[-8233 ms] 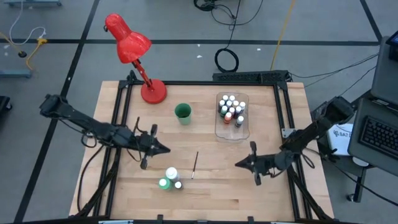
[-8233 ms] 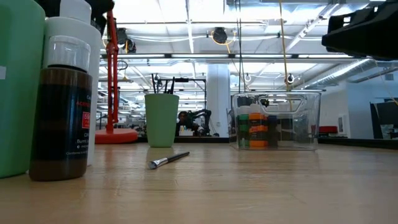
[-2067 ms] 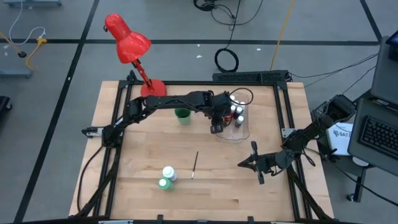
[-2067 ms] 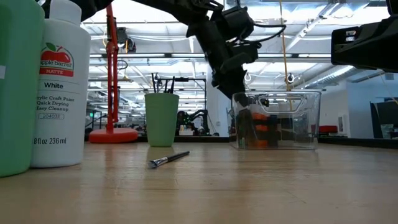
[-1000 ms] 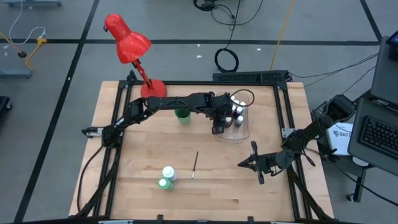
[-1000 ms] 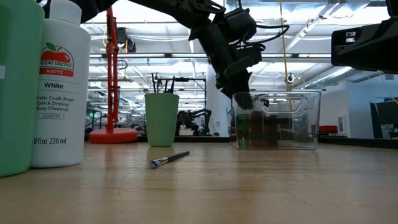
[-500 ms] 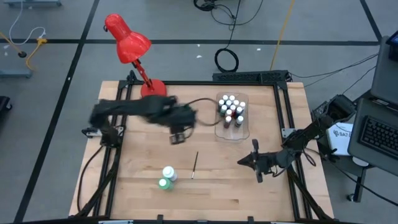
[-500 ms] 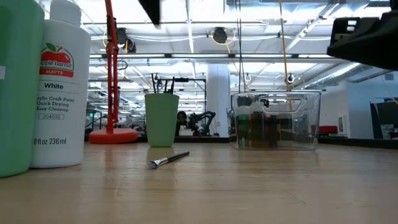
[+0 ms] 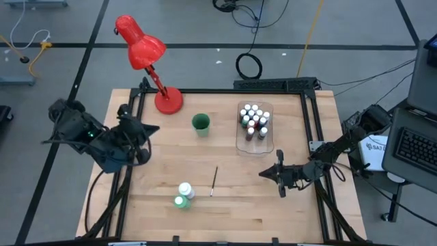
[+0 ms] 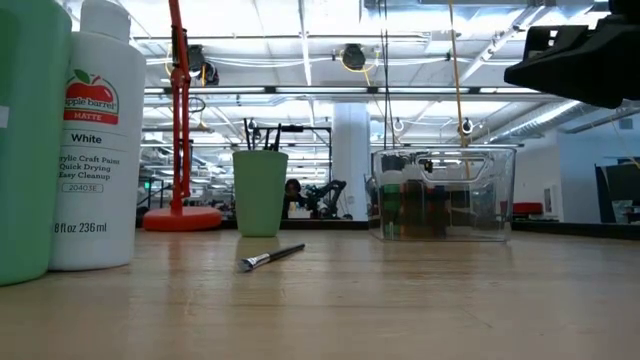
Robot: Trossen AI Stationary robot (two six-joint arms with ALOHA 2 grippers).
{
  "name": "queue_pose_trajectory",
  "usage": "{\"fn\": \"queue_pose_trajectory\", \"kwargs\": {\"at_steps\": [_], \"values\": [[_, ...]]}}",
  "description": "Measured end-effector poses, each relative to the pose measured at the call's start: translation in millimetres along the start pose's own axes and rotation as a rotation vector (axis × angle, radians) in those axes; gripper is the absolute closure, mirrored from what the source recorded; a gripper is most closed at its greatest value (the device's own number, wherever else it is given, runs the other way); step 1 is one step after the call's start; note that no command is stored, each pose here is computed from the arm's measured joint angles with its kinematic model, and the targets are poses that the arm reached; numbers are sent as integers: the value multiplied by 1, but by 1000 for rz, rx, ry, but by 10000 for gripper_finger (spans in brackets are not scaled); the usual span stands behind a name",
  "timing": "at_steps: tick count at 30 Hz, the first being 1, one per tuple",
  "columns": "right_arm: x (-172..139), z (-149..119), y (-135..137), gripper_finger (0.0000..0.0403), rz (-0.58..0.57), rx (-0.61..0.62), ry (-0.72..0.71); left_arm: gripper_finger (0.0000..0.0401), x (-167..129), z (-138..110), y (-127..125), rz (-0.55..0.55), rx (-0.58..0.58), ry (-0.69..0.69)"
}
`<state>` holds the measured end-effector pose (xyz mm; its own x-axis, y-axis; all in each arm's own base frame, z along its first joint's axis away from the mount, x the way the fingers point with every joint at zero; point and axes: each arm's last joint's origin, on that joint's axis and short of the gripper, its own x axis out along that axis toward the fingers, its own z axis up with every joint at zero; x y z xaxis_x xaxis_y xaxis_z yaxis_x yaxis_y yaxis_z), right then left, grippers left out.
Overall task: Pick & Place Paint Supplies
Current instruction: Put the black paint brush into the cup
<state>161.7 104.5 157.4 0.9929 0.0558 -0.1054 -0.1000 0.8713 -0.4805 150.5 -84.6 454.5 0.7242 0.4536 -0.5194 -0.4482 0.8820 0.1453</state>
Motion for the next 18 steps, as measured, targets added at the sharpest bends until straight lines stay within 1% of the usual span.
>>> {"fn": "queue_pose_trajectory", "kwargs": {"at_steps": [3, 8, 12, 18], "values": [[0, 0, -1, 399, -4, 0, 2, 398, 4, -21, 12, 26, -31, 3], [0, 0, -1, 399, -3, 0, 2, 391, 16, -49, 26, 90, -112, -14], [0, 0, -1, 399, -3, 1, 2, 399, 28, -68, 24, 74, -137, -35], [0, 0, -1, 399, -3, 9, 1, 390, 50, -92, 7, 3, -167, -101]]}}
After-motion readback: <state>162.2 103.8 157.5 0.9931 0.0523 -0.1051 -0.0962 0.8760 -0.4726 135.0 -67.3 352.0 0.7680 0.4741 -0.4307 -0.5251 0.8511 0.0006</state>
